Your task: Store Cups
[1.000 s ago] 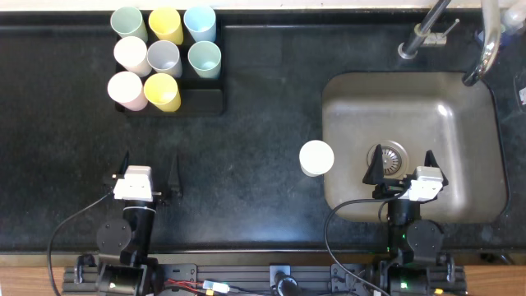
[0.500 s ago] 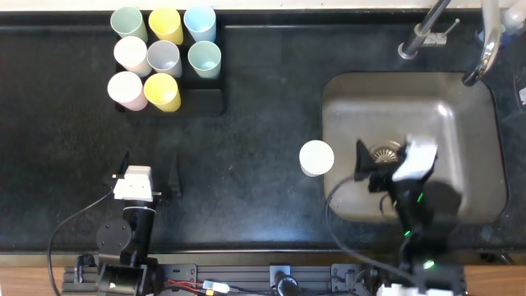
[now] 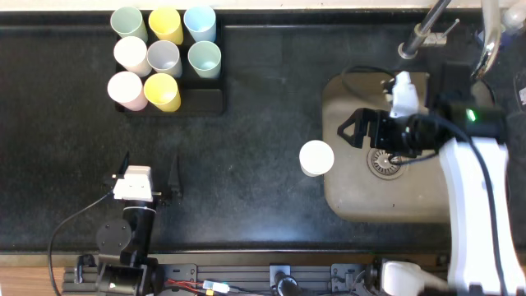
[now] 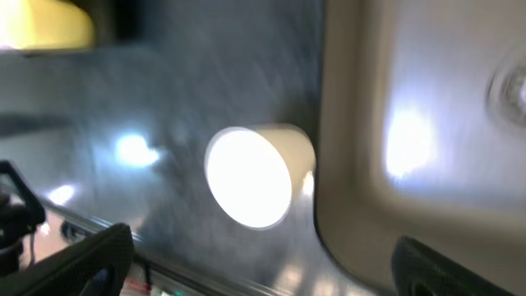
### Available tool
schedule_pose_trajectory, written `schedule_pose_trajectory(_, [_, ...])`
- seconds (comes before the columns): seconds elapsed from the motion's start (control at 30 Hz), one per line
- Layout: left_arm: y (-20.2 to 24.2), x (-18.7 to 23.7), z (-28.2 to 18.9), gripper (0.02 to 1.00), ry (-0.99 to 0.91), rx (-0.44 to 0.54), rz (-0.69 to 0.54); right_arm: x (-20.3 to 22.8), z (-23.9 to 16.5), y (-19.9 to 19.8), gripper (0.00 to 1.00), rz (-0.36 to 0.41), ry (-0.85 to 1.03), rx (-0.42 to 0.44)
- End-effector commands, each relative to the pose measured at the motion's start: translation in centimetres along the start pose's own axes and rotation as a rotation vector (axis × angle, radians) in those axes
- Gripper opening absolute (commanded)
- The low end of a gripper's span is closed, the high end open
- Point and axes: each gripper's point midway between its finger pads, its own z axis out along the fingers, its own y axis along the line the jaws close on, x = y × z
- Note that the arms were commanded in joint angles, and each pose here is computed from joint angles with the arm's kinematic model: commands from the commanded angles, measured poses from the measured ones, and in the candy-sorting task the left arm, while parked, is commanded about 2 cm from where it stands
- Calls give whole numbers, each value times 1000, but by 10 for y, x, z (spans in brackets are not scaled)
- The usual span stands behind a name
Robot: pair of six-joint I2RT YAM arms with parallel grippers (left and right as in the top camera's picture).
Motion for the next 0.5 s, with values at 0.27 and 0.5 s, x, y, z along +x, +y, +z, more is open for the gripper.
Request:
schedule_pose_trajectory(0.27, [-1,-1,-1,1000,-6,8,-10,15,62,-17,996,-18,284,188])
schedule_pose_trajectory(0.5, [-1,-1,-1,1000,-6,8,-10,16,84,-30,943,-35,343,318])
